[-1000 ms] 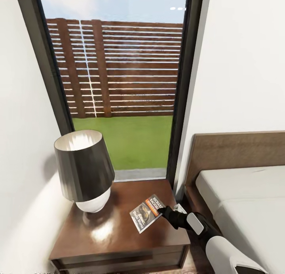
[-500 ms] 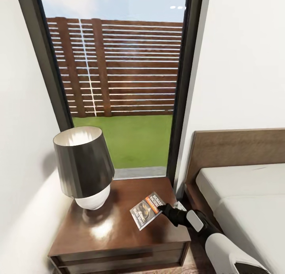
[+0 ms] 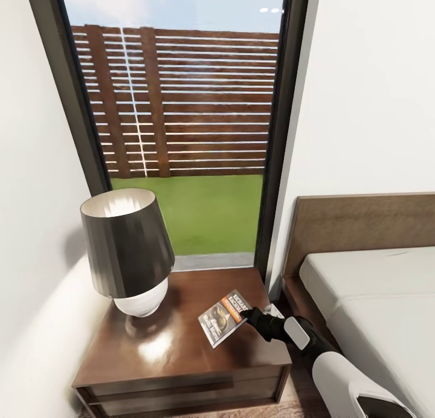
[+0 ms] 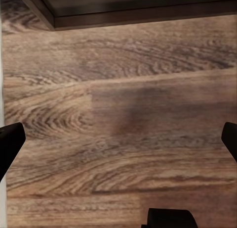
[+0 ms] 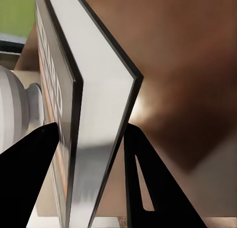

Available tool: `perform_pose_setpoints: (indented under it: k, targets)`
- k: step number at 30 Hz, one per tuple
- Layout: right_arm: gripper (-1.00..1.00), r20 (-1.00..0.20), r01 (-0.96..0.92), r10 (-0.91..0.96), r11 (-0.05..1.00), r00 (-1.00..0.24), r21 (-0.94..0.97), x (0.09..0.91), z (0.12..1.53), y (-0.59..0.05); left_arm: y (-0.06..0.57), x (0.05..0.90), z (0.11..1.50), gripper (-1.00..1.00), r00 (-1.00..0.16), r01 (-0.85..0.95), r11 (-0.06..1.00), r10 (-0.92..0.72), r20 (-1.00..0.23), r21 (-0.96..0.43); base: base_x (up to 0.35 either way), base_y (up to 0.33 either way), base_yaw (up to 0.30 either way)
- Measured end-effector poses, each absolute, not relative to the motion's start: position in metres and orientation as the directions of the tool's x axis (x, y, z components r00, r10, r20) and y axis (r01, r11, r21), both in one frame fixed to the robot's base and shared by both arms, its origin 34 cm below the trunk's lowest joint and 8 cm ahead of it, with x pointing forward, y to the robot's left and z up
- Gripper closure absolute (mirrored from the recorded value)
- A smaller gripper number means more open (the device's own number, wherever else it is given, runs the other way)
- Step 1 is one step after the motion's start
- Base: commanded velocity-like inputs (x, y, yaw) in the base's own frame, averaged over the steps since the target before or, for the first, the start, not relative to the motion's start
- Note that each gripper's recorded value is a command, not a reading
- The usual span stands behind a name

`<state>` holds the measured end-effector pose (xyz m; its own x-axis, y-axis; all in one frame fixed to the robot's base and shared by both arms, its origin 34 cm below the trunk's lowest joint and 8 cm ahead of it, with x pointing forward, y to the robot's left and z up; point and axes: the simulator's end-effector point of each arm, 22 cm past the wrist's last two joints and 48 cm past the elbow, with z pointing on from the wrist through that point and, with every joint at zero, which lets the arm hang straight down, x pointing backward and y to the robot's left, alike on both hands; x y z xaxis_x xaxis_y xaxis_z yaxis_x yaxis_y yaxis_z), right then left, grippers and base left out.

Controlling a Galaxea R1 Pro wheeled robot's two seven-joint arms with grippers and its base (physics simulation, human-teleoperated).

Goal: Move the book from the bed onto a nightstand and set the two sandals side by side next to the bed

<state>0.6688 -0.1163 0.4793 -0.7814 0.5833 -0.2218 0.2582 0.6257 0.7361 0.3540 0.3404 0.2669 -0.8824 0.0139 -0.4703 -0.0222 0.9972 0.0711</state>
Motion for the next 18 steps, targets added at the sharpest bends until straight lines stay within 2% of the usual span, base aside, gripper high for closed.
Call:
perform_pose_setpoints:
  k: [18]
  targets:
    - [1.00,-0.225,0.253,0.580,0.627,-0.783,0.737,0.670,0.470,-0.116,0.340,0.351,0.252,-1.00,-0.882,-0.021,0.997,0.015,-0.470,0.071,0.000,0.000,0.000]
